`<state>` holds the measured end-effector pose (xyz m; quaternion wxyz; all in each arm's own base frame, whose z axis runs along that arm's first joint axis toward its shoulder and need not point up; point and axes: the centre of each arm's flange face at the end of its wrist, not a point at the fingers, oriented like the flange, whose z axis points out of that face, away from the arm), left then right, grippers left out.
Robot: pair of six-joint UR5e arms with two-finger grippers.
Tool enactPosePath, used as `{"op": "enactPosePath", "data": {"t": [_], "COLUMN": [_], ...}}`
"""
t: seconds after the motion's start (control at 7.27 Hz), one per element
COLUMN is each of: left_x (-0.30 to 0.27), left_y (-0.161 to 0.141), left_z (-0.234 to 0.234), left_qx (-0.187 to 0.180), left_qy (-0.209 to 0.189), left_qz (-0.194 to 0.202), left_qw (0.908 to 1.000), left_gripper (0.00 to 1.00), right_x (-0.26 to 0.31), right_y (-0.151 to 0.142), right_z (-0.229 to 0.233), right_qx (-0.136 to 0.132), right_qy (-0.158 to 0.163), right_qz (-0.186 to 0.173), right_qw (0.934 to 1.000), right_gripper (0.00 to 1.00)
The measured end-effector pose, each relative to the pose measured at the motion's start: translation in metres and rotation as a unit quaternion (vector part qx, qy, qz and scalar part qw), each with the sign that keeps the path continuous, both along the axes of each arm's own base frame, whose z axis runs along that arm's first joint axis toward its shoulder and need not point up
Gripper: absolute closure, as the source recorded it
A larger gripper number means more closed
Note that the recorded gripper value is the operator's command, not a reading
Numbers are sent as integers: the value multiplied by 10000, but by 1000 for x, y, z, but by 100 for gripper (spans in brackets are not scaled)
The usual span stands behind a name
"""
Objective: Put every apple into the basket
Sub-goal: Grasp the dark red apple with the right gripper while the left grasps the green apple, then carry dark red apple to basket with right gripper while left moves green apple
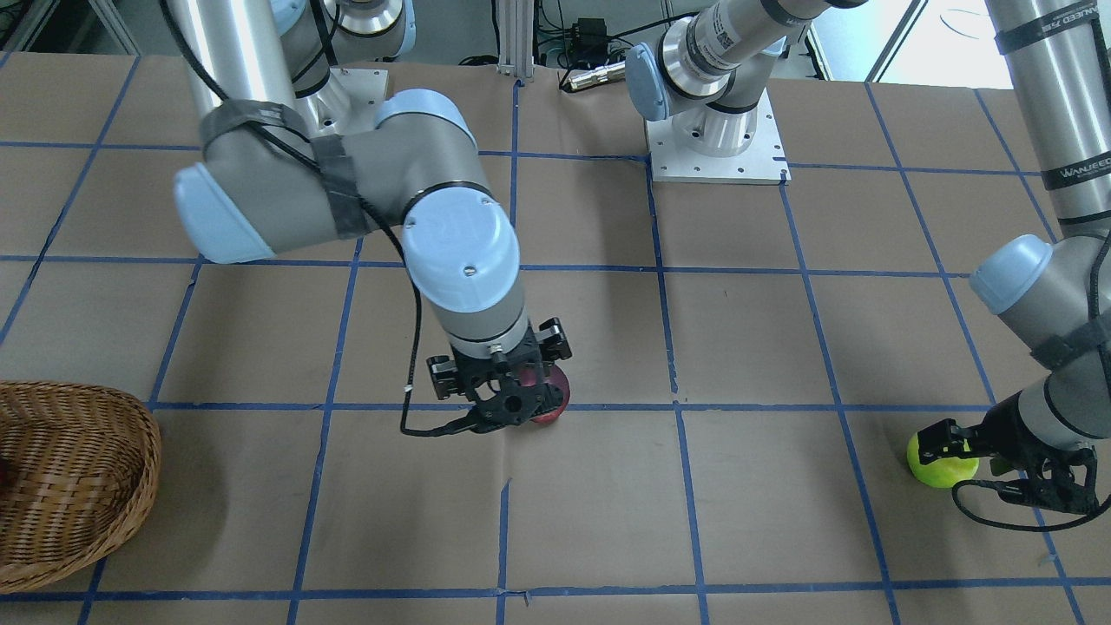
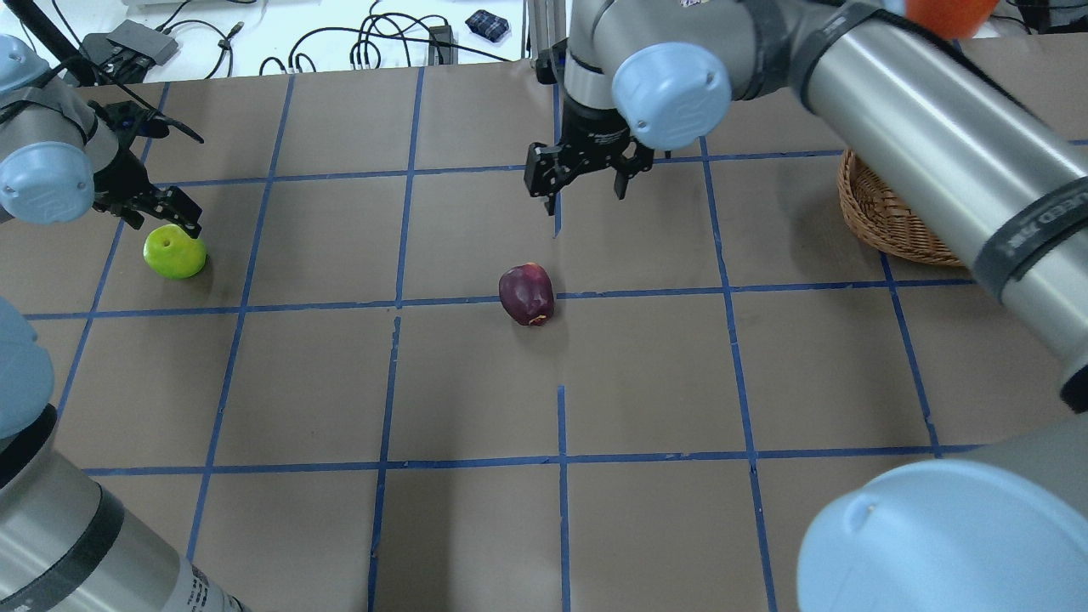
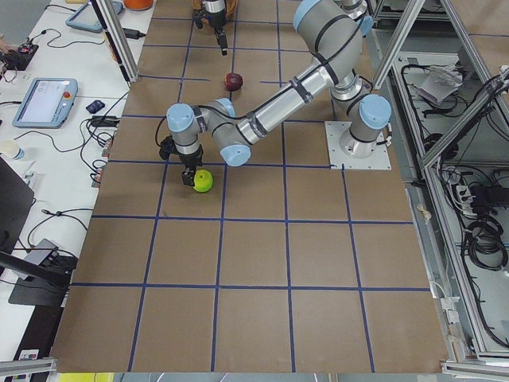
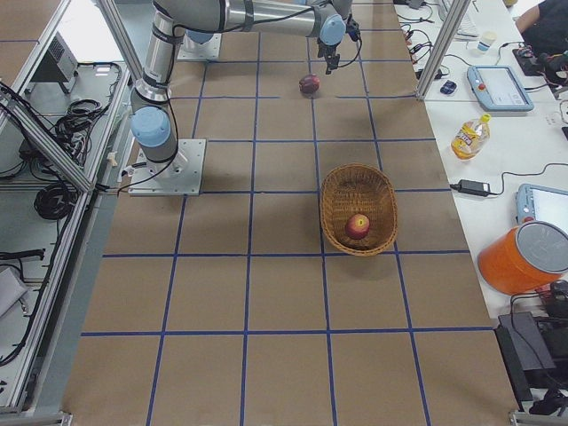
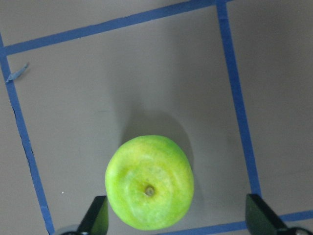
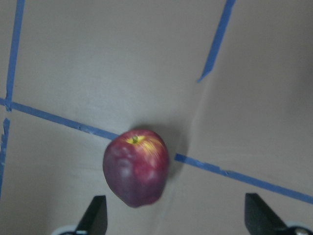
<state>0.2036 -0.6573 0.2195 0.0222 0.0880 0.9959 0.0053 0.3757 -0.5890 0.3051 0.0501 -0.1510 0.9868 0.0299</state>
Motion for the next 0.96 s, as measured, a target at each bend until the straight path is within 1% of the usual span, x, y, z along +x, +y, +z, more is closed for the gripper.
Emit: {"op": "enactPosePath", "data": {"t": [0.14, 0.28, 0.41, 0.55, 0.69, 0.96], "left_x": [10, 14, 11, 9, 10, 6], "left_y": [2, 5, 8, 10, 11, 8], "left_z": [-7, -15, -23, -28, -28, -9], "left_qx": [37, 73, 111, 143, 140, 78], "left_qy": [40, 130, 261, 339, 342, 204], "left_qz": [74, 148, 302, 489, 570, 518], "left_qw": [10000, 9998, 9991, 9981, 9977, 9984], "left_gripper": [0, 0, 0, 50, 99, 100], "right_x": [21, 31, 34, 34, 33, 31], "right_y": [13, 24, 31, 34, 36, 43], "right_z": [-26, -46, -60, -69, -76, -93], "right_qx": [-50, -105, -174, -217, -206, -108], "right_qy": [-7, -12, -8, 5, 28, 78], "right_qz": [22, 55, 76, 86, 93, 88], "right_qw": [10000, 9999, 9998, 9997, 9997, 9999], "right_gripper": [0, 0, 0, 0, 0, 0]}}
